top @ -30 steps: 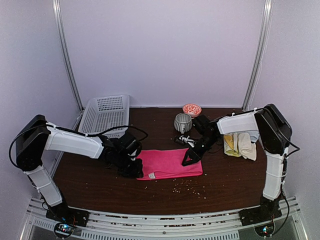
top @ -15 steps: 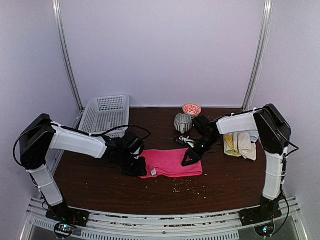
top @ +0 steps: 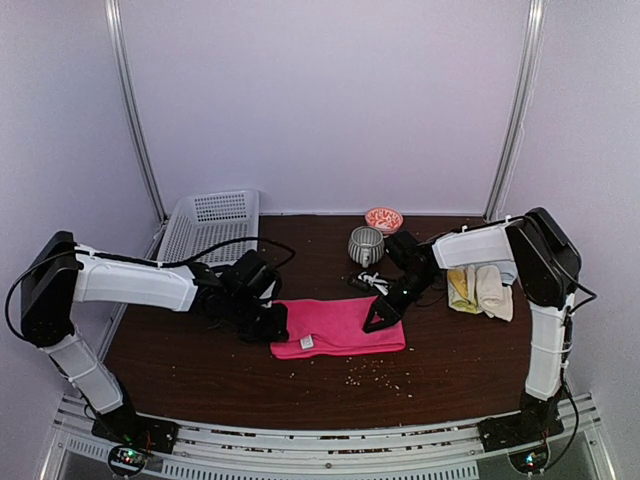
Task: Roll the towels
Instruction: Smooth out the towel at the center of the board.
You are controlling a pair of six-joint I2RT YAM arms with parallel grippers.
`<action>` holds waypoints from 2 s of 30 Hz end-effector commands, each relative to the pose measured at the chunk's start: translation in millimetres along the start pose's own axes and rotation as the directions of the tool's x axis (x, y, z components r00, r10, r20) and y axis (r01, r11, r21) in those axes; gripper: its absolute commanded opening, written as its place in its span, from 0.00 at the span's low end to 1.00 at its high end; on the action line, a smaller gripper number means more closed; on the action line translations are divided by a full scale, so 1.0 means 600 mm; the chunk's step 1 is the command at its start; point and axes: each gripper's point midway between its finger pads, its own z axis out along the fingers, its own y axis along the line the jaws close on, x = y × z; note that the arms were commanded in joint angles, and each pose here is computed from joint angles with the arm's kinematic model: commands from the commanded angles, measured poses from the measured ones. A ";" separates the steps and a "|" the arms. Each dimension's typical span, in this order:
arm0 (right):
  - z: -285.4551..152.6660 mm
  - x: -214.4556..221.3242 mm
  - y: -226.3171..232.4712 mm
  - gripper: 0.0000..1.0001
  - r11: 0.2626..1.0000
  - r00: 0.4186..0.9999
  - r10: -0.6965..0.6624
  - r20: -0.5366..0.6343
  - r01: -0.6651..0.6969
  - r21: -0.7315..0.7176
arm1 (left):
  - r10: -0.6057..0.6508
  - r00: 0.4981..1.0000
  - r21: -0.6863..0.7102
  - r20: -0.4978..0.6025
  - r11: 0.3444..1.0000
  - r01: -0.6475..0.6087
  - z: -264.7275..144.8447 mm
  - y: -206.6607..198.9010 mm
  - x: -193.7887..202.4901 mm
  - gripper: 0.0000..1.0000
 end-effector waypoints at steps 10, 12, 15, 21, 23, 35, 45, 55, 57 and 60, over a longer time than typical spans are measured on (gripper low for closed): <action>-0.048 -0.033 0.021 0.26 0.998 0.998 -0.051 0.045 0.050 0.030 | 0.008 1.000 -0.044 -0.018 0.999 -0.008 -0.038 0.027 0.020 0.00; -0.059 -0.040 0.026 0.27 0.997 0.996 -0.068 0.061 0.065 0.045 | 0.012 1.000 -0.056 -0.025 0.998 -0.013 -0.043 0.033 0.025 0.00; -0.058 -0.036 0.021 0.28 0.996 0.996 -0.069 0.055 0.066 0.059 | 0.020 0.999 -0.082 -0.047 0.996 -0.024 -0.041 0.045 0.033 0.00; -0.037 -0.018 0.000 0.28 0.996 0.999 -0.042 0.014 0.040 0.077 | 0.032 0.991 -0.121 -0.129 0.991 -0.048 -0.006 0.070 0.058 0.00; -0.032 -0.012 -0.017 0.28 0.993 1.000 -0.028 -0.003 0.029 0.117 | 0.039 0.990 -0.139 -0.136 0.989 -0.057 0.005 0.076 0.058 0.00; -0.063 -0.027 -0.010 0.28 0.984 0.998 -0.057 0.014 0.053 0.170 | 0.101 0.991 -0.184 -0.091 0.976 -0.117 -0.024 0.060 0.018 0.12; -0.228 -0.108 0.026 0.27 0.875 0.962 -0.261 0.075 0.203 0.440 | 0.258 0.966 -0.262 0.013 0.933 -0.245 -0.087 0.022 -0.068 0.16; -0.249 -0.120 -0.045 0.89 0.862 0.973 -0.119 0.196 0.003 0.506 | 0.272 0.956 -0.252 0.114 0.938 -0.237 -0.003 -0.005 -0.128 0.05; -0.223 -0.101 -0.054 0.77 0.876 0.983 -0.114 0.142 0.032 0.481 | 0.271 0.957 -0.267 0.100 0.934 -0.236 0.011 0.002 -0.127 0.04; -0.195 -0.079 -0.078 0.64 0.870 0.990 -0.106 0.088 0.049 0.490 | 0.259 0.962 -0.294 0.088 0.929 -0.224 0.027 0.015 -0.124 0.02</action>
